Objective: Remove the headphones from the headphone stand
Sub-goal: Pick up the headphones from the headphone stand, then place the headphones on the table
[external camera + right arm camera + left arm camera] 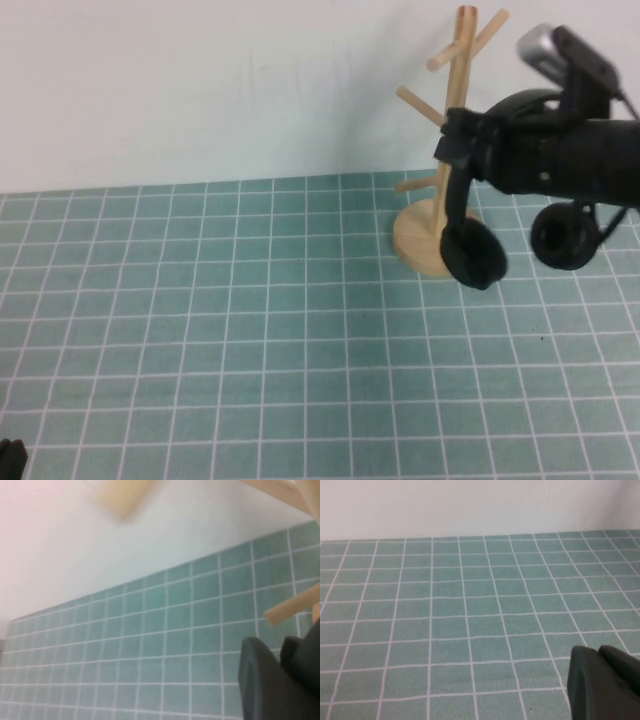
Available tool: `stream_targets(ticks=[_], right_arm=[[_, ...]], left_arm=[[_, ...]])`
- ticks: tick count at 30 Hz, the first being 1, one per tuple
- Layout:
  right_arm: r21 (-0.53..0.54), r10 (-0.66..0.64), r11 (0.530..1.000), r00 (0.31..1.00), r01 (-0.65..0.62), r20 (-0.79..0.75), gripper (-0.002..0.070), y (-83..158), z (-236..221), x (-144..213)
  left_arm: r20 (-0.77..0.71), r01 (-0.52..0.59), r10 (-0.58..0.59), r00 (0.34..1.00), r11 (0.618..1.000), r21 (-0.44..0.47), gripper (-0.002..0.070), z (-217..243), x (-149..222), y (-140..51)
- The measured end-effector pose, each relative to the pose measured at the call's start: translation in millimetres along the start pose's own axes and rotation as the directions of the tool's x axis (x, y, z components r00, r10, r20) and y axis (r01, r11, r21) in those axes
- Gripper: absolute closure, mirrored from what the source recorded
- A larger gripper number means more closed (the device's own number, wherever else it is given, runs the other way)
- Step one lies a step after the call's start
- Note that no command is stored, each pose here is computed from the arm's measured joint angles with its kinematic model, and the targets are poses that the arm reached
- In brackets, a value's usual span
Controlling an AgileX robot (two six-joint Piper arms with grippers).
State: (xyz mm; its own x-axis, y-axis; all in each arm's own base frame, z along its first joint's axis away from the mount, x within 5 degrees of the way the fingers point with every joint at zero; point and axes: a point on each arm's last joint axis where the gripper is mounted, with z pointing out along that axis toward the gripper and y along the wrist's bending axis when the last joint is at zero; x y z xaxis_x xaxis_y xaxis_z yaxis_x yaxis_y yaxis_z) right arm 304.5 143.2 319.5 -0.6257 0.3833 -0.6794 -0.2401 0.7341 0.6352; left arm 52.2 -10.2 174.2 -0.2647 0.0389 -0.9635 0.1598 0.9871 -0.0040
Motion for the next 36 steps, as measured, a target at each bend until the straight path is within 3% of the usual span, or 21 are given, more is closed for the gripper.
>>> stream_targets(ticks=[4,7,11,14,25,30,36], right_arm=[[-0.016,-0.011,1.0,0.998,0.01,-0.065,0.0676,14.4,-37.3,4.7],[0.078,0.026,0.997,0.982,-0.011,-0.189,0.0676,14.8,-58.2,14.8],[0.263,0.053,0.963,0.921,0.055,-0.386,0.0676,9.5,-69.2,39.9],[0.29,0.035,0.95,0.885,0.114,-0.463,0.0676,18.8,-65.6,58.9],[0.223,-0.004,0.955,0.758,0.198,-0.652,0.0668,52.1,24.5,119.5],[0.182,-0.033,0.961,0.739,0.209,-0.673,0.0668,74.8,69.3,129.9],[0.18,-0.014,0.962,0.692,0.207,-0.722,0.0668,79.1,114.6,140.7]], left_arm=[[0.0,0.0,0.0,1.0,1.0,0.0,0.0678,0.0,0.0,0.0],[0.0,0.0,0.0,1.0,1.0,0.0,0.0678,0.0,0.0,0.0],[0.0,0.0,0.0,1.0,1.0,0.0,0.0678,0.0,0.0,0.0],[0.0,0.0,0.0,1.0,1.0,0.0,0.0678,0.0,0.0,0.0],[0.0,0.0,0.0,1.0,1.0,0.0,0.0678,0.0,0.0,0.0],[0.0,0.0,0.0,1.0,1.0,0.0,0.0678,0.0,0.0,0.0],[0.0,0.0,0.0,1.0,1.0,0.0,0.0678,0.0,0.0,0.0]])
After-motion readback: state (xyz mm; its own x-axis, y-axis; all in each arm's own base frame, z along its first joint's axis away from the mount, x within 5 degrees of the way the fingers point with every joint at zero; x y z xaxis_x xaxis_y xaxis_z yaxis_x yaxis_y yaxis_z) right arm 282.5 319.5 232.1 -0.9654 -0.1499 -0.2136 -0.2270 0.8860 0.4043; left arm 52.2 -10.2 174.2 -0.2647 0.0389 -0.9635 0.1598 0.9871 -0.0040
